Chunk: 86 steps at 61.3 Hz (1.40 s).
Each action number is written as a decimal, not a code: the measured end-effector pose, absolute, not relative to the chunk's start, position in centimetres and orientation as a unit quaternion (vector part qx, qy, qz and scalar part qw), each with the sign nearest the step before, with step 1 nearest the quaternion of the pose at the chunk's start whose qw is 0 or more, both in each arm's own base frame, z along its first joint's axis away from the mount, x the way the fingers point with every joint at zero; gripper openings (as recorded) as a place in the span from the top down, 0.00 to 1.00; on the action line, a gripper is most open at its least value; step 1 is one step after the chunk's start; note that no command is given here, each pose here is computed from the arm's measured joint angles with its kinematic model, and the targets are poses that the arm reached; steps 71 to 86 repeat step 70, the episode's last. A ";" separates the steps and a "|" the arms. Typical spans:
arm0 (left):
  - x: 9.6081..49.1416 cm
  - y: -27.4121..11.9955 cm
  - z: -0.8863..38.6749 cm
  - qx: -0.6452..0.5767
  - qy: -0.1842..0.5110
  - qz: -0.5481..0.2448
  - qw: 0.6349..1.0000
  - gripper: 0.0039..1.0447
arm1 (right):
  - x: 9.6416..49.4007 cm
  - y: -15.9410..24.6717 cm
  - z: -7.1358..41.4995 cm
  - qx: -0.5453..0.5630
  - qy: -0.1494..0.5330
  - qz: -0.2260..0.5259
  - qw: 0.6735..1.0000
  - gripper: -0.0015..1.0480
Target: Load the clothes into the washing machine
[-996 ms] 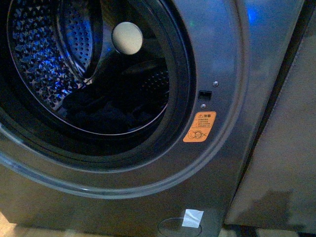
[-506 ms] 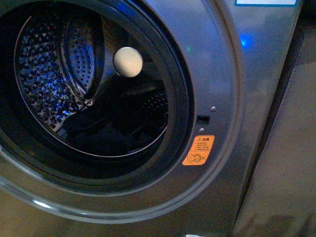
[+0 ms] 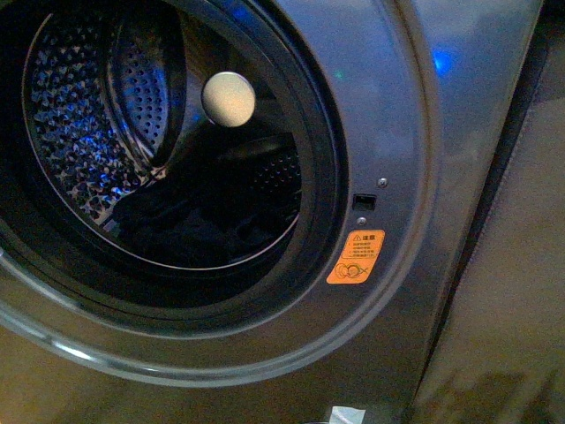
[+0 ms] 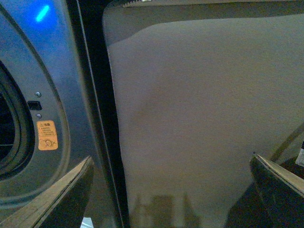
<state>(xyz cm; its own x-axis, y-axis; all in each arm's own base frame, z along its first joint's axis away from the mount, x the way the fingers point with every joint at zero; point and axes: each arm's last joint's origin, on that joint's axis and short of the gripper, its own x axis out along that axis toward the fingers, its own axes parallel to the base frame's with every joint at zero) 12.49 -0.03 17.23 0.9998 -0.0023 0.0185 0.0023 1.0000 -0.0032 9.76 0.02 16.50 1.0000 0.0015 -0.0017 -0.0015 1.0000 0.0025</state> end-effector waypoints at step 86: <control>9.7 0.0 16.9 -0.002 -0.008 -0.001 1.000 0.72 | 9.8 0.0 16.5 0.001 0.001 0.001 1.000 0.07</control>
